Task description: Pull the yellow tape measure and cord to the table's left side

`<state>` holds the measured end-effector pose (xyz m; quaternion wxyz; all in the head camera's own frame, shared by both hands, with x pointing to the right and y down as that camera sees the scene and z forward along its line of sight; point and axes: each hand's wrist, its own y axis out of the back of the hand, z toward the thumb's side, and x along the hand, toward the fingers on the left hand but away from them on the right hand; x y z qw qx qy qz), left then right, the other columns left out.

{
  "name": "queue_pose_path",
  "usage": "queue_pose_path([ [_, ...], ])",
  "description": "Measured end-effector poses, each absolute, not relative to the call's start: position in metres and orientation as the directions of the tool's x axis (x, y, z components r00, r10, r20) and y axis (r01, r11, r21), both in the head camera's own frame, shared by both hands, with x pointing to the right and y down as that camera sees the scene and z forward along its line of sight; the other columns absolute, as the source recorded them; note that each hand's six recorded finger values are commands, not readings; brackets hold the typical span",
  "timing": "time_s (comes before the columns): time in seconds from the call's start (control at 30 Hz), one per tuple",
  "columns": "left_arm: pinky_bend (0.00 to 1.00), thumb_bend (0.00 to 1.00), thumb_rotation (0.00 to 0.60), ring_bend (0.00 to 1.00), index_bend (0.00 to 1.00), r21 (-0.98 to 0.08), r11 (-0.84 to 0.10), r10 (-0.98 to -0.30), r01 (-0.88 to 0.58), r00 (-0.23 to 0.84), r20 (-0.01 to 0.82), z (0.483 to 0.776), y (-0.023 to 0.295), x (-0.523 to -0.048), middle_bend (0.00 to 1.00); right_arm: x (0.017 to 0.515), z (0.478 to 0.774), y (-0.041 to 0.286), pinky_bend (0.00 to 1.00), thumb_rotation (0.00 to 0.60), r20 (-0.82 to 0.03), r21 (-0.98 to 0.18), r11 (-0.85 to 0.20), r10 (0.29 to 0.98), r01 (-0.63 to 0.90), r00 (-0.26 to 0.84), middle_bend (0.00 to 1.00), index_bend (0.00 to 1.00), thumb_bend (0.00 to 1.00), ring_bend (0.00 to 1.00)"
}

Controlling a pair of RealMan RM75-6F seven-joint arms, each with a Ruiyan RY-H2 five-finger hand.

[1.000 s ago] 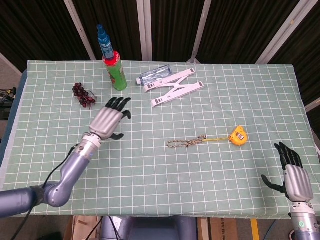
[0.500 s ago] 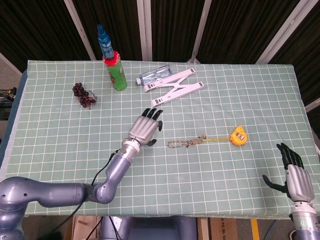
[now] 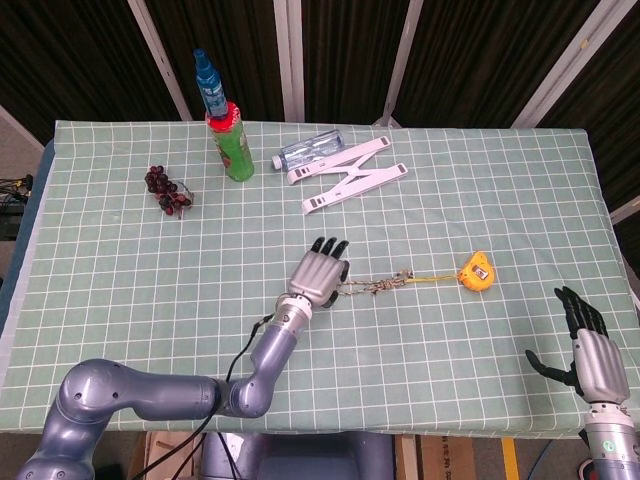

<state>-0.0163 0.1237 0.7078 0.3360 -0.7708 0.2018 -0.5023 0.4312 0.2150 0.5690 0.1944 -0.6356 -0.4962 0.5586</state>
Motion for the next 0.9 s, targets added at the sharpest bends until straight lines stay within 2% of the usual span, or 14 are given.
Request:
queue_pose_path([
  [0.9, 0.0, 0.46, 0.6, 0.0, 0.5, -0.709, -0.703, -0.636, 0.06, 0.394, 0.663, 0.732, 0.136, 0.005, 0.07, 0.431, 0.568, 0.215, 0.0, 0.6, -0.525, -0.79, -0.434, 0.844, 0.433, -0.113, 0.0, 0.0, 0.27, 0.0],
])
